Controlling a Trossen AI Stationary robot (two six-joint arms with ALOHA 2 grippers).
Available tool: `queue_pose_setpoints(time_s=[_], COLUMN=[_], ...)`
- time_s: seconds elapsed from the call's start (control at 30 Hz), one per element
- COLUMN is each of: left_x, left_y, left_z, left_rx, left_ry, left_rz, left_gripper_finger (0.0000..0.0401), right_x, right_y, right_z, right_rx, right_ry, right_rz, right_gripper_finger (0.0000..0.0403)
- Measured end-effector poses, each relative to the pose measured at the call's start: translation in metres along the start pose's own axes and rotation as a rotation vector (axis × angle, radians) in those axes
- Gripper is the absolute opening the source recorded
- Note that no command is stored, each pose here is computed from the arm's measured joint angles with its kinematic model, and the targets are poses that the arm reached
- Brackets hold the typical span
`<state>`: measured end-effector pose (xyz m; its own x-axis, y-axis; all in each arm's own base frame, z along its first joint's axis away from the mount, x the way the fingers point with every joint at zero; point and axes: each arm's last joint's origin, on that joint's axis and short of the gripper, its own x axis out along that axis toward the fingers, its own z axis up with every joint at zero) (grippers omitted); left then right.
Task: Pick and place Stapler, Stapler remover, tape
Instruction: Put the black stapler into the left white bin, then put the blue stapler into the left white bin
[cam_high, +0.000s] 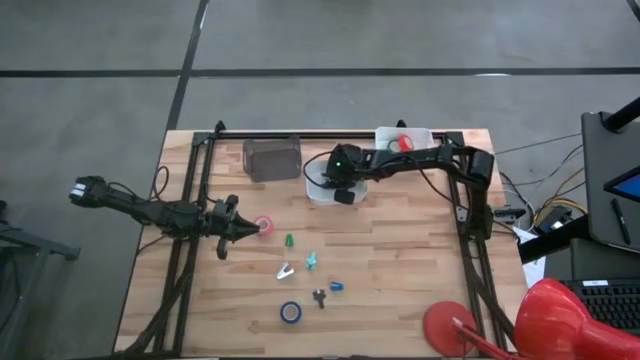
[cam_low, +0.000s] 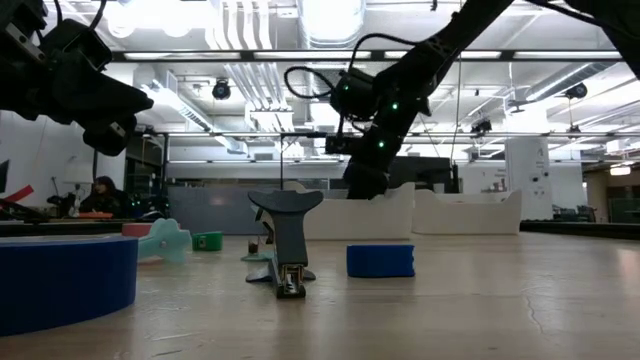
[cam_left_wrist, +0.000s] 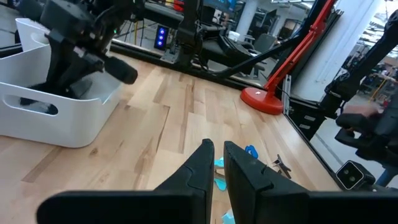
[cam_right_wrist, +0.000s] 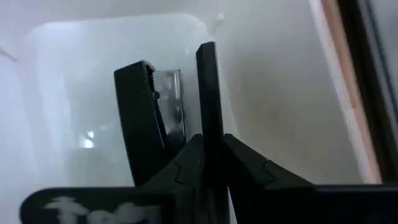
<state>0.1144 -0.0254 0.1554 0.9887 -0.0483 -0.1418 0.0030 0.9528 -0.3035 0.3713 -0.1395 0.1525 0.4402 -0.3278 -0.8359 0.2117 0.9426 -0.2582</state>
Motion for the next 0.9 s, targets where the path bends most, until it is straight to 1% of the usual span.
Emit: queue_pose_setpoints(time_s=[0.17, 0.33, 0.43, 0.6, 0.7, 0.83, 0.9], left_x=[0.0, 0.0, 0.0, 0.0, 0.0, 0.0, 0.0], left_y=[0.0, 0.0, 0.0, 0.0, 0.0, 0.0, 0.0], left_z=[0.0, 0.0, 0.0, 0.0, 0.0, 0.0, 0.0], left_rx=[0.0, 0.0, 0.0, 0.0, 0.0, 0.0, 0.0], left_ry=[0.0, 0.0, 0.0, -0.001, 0.0, 0.0, -0.001], left_rz=[0.0, 0.0, 0.0, -0.001, 0.0, 0.0, 0.0], left_gripper_finger=[0.0039, 0.0039, 0.0039, 0.0039, 0.0039, 0.0039, 0.0039], right_x=[0.009, 0.01, 0.005, -0.015, -0.032, -0.059, -0.071], right_y=[0.001, -0.001, -0.002, -0.005, -0.003, 0.01, 0.021], right_z=[0.004, 0.008, 0.011, 0.019, 0.023, 0.03, 0.034], right_rx=[0.022, 0.024, 0.024, 0.047, 0.049, 0.034, 0.025], right_ry=[0.006, 0.016, 0.009, -0.046, -0.069, -0.12, -0.149], right_rz=[0.0, -0.067, -0.082, -0.091, -0.082, -0.055, -0.009], right_gripper_finger=[0.0083, 0.0117, 0.014, 0.0175, 0.0191, 0.0203, 0.0205])
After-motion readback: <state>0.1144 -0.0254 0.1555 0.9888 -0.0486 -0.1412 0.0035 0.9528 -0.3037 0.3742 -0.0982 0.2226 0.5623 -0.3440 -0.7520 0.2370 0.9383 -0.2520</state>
